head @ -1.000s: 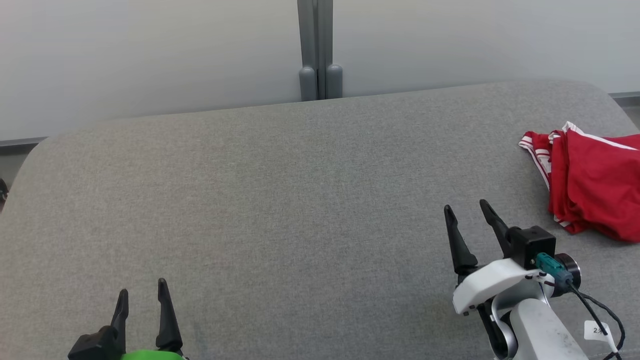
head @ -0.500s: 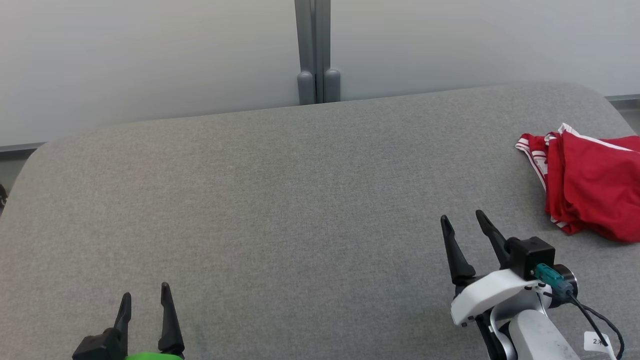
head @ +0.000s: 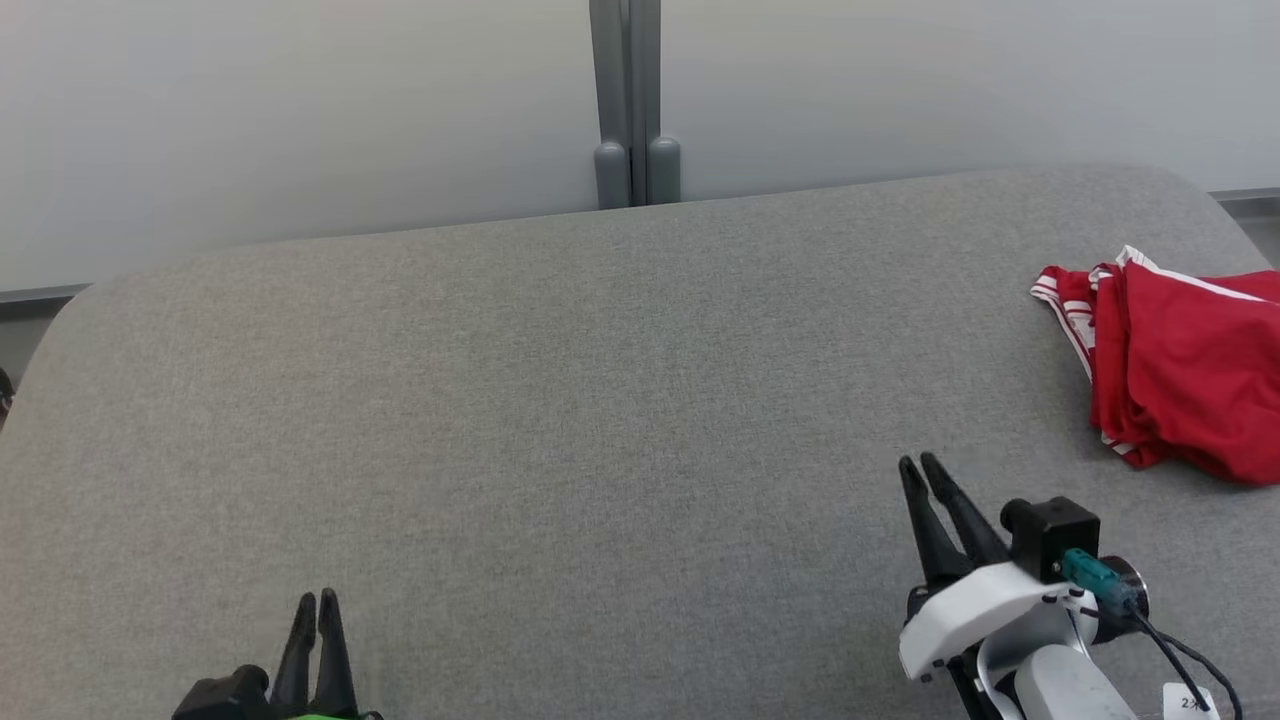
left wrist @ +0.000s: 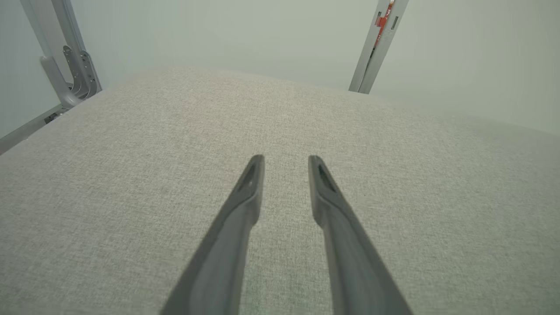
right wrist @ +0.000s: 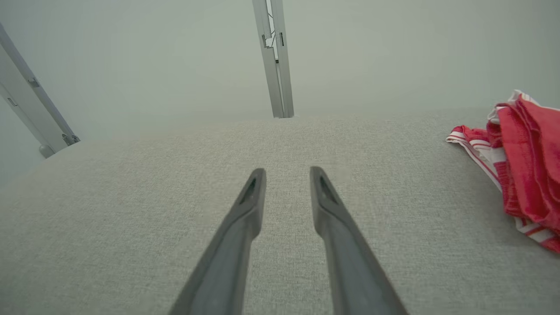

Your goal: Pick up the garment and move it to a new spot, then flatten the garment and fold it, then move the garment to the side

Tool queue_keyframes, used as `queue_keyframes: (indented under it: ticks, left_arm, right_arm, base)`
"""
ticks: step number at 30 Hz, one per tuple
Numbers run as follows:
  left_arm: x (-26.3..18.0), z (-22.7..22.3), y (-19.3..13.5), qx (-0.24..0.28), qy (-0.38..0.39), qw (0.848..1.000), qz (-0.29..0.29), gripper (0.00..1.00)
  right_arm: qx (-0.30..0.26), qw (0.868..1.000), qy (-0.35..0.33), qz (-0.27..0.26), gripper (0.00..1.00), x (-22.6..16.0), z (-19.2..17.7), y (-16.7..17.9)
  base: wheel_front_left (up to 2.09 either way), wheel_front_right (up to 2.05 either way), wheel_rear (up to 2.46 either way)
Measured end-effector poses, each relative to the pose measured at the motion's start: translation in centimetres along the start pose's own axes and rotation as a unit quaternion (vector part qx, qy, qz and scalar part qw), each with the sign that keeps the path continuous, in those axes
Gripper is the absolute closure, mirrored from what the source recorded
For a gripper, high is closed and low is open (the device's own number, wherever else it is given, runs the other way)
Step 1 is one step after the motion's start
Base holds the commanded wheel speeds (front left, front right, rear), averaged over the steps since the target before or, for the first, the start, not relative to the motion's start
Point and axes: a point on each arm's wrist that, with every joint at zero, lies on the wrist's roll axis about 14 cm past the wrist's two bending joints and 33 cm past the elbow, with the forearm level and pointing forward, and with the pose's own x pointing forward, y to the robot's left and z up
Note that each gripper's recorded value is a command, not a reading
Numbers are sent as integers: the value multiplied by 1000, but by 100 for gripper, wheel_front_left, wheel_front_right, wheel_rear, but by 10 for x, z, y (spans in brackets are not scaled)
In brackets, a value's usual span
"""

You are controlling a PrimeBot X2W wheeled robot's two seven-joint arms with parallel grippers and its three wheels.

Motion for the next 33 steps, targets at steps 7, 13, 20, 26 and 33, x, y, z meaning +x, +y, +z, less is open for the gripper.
queue_keyframes:
  ticks: [7, 13, 20, 26, 33]
  left_arm:
    - [-1, -10, 5, -42, 24, 999, 14, 100]
    - [0, -10, 10, -97, 30, 995, 25, 100]
    - [5, -7, 11, -152, 33, 987, 31, 100]
    - [8, -5, 12, -196, 35, 979, 33, 100]
    - [13, 0, 12, -244, 32, 969, 34, 100]
  right_arm:
    - [49, 998, 24, -21, 100, -7, -14, -8]
    - [106, 993, 20, -41, 100, -6, -11, -16]
    - [166, 984, 15, -57, 100, -6, -8, -23]
    - [213, 975, 10, -68, 100, -6, -6, -29]
    - [263, 962, 5, -77, 100, -5, -3, -33]
  base:
    - [0, 0, 0]
    - [0, 0, 0]
    - [0, 0, 0]
    - [0, 0, 0]
    - [0, 0, 0]
